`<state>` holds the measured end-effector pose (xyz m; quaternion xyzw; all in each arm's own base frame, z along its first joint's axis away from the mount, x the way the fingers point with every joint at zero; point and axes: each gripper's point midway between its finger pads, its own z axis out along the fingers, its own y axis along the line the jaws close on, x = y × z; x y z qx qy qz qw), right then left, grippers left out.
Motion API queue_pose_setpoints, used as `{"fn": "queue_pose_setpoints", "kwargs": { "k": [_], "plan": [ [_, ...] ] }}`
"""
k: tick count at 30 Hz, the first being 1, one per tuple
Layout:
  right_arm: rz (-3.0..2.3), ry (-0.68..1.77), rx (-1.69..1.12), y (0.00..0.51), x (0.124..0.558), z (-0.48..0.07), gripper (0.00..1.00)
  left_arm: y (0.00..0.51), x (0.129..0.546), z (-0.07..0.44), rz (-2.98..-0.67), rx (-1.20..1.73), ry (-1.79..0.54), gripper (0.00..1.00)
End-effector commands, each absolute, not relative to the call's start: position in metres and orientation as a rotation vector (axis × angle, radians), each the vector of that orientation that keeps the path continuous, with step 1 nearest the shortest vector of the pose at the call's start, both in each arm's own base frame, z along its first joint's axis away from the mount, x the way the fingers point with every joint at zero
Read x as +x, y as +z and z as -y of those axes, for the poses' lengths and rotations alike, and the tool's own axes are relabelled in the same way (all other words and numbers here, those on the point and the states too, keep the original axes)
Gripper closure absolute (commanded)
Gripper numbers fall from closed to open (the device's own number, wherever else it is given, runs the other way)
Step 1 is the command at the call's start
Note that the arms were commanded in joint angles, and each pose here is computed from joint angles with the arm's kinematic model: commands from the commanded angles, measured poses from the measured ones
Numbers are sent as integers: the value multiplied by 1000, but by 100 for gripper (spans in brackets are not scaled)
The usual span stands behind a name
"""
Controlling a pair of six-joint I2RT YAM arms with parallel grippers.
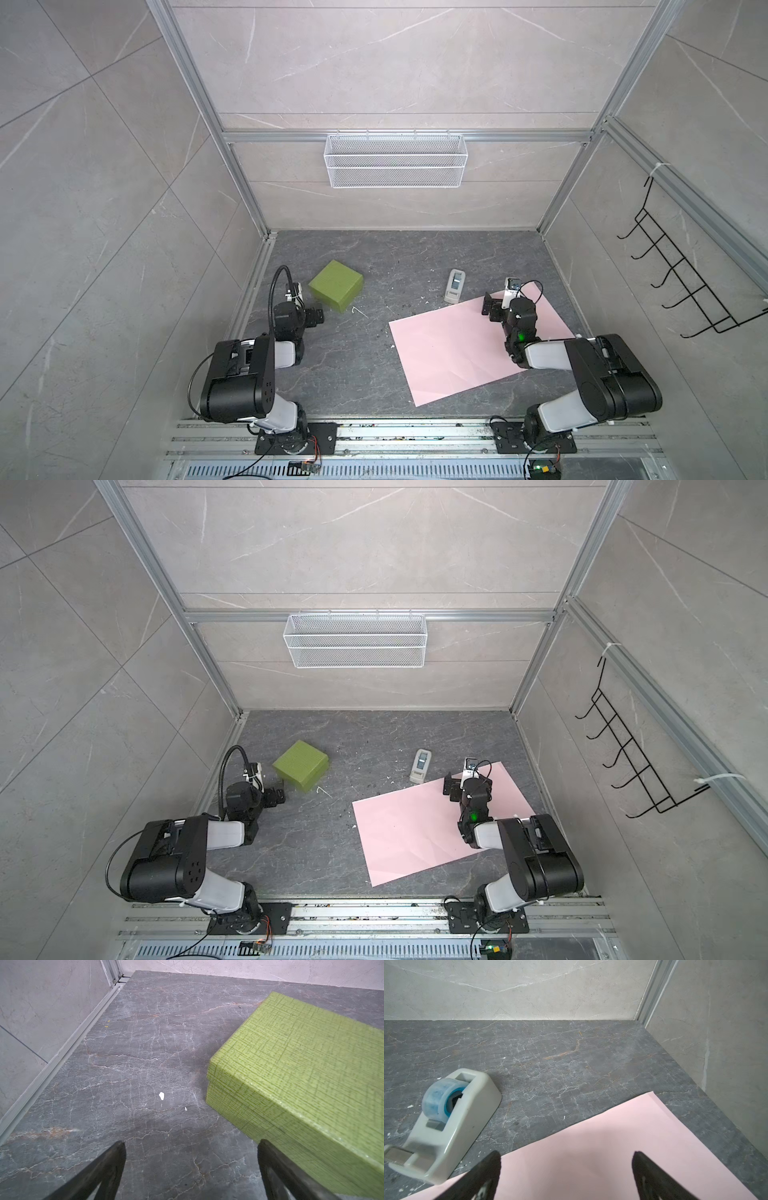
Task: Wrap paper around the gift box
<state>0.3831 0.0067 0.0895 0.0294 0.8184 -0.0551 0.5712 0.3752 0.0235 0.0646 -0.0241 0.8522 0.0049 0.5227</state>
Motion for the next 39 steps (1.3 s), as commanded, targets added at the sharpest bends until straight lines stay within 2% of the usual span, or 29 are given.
{"fn": "queue_pose_setpoints", "kwargs": {
  "k": [1,34,39],
  "plan": [
    [-1904,-120,59,94,385,-9,0,85,385,-25,-1968,-67,-1,0],
    [-1901,-121,60,95,385,-9,0,86,385,-25,-1966,-67,0,0],
    [-1981,-188,140,118,382,4,1,100,382,-44,-1977,-187,79,0]
  ]
}}
